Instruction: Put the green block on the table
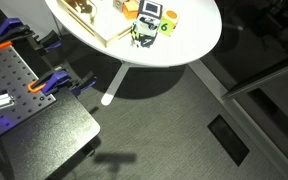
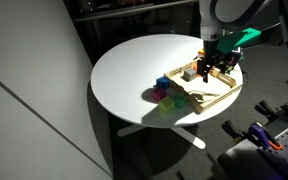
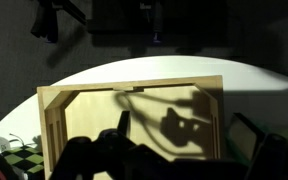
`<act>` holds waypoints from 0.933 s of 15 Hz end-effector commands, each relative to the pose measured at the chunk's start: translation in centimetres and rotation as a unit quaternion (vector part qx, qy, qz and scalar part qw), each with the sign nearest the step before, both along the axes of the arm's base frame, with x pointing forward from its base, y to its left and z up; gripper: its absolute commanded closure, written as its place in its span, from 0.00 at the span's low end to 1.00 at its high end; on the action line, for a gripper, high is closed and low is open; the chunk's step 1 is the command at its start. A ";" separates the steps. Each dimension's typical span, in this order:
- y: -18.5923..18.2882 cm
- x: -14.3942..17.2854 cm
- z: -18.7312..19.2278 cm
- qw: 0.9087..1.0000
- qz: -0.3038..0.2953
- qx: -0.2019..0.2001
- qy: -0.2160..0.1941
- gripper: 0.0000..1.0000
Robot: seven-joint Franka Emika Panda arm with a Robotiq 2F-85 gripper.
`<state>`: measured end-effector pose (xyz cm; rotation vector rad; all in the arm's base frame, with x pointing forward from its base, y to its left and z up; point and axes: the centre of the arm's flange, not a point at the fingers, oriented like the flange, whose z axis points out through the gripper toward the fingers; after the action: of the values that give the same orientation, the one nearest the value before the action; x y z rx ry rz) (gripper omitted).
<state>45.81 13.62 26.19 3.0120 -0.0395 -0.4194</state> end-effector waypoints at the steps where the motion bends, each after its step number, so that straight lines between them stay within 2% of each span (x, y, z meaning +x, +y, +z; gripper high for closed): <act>1: -2.0 -2.8 3.0 0.999 -0.005 -0.001 -0.033 0.00; 7: -3.6 -4.6 6.5 0.996 -0.018 0.002 -0.089 0.00; 10: -4.3 -5.1 8.3 0.994 -0.022 0.007 -0.104 0.00; 14: -4.7 -5.8 10.3 0.992 -0.004 0.014 -0.129 0.00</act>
<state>41.51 9.58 34.86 3.0685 -0.1231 -0.1033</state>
